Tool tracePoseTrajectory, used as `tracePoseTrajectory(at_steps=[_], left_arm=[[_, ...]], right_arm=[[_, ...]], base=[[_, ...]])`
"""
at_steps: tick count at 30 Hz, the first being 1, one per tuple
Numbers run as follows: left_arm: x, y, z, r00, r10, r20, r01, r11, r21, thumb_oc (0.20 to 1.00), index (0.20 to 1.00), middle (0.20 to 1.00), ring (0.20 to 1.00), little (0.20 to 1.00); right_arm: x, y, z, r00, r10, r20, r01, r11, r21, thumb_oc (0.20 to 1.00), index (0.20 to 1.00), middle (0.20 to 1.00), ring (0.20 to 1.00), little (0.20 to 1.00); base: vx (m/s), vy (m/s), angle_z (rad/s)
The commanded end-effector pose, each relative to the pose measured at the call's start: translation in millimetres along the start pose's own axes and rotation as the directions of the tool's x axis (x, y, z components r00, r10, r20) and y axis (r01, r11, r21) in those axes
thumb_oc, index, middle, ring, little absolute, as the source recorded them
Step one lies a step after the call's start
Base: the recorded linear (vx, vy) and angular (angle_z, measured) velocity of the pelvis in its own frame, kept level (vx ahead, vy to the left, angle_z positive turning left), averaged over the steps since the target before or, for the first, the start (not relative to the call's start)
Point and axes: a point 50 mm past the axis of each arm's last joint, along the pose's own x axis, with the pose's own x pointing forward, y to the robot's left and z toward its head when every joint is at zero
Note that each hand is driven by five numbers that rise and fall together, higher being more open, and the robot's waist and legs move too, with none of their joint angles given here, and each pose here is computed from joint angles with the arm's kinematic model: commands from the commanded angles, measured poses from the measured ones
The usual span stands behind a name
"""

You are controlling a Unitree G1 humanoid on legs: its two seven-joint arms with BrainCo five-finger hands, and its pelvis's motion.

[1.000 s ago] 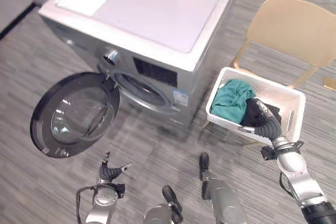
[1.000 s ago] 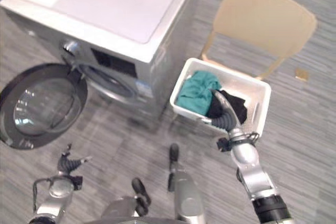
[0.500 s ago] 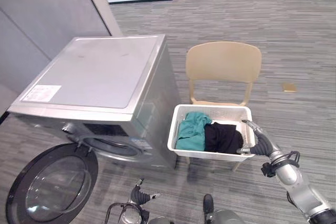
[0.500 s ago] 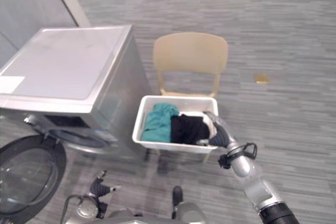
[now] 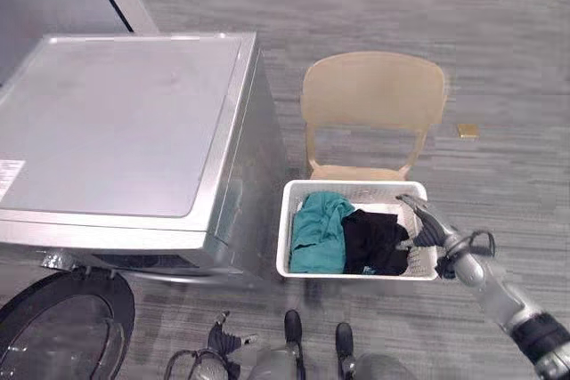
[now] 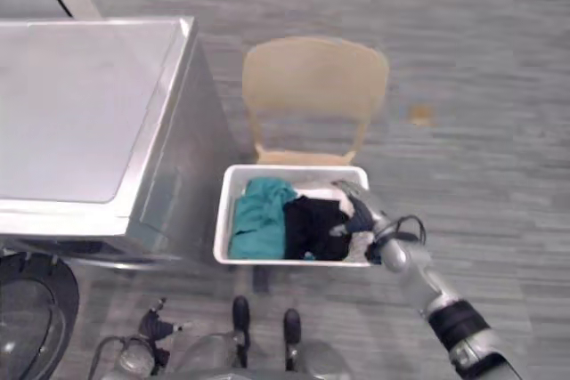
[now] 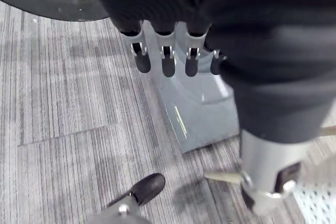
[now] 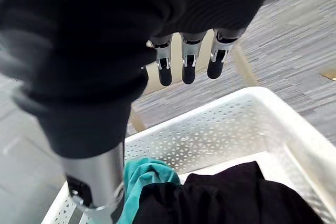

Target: Grab the laundry basket,head to the washer,open it,put in the laundry and shut it.

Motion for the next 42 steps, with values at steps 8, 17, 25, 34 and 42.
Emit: tracePoseTrajectory(at_steps=[8, 17, 25, 34, 42], left_arm=[[12, 33, 46, 0.975, 0.146, 0.166, -0.144, 0.989, -0.025, 1.000, 1.000, 1.000, 1.000, 1.000], [18, 51, 83, 0.943, 0.195, 0.269, -0.188, 0.981, -0.054, 1.000, 1.000, 1.000, 1.000, 1.000], [18, 53, 90, 0.941, 0.187, 0.283, -0.181, 0.982, -0.047, 1.000, 1.000, 1.000, 1.000, 1.000], [14, 44, 77, 0.956, 0.156, 0.247, -0.142, 0.987, -0.074, 1.000, 1.000, 1.000, 1.000, 1.000], [7, 39, 50, 0.974, 0.147, 0.171, -0.132, 0.986, -0.101, 1.000, 1.000, 1.000, 1.000, 1.000]], right_arm=[[62, -16, 43, 0.992, -0.055, 0.118, 0.085, 0.961, -0.262, 1.000, 1.000, 1.000, 1.000, 1.000], [81, -38, 5, 0.985, -0.124, -0.121, 0.080, 0.945, -0.318, 1.000, 1.000, 1.000, 1.000, 1.000], [67, -25, -3, 0.977, -0.122, -0.172, 0.107, 0.990, -0.094, 0.200, 0.200, 0.200, 0.200, 0.200], [31, -13, 8, 0.963, -0.220, -0.154, 0.264, 0.880, 0.395, 0.200, 0.200, 0.200, 0.200, 0.200], [5, -29, 33, 0.944, -0.326, -0.048, 0.268, 0.676, 0.686, 0.200, 0.200, 0.200, 0.200, 0.200]], base=[[-0.13, 0.033, 0.16], [-0.08, -0.047, 0.28], [-0.02, -0.040, 0.15], [0.02, -0.002, -0.08], [0.09, 0.034, -0.18]])
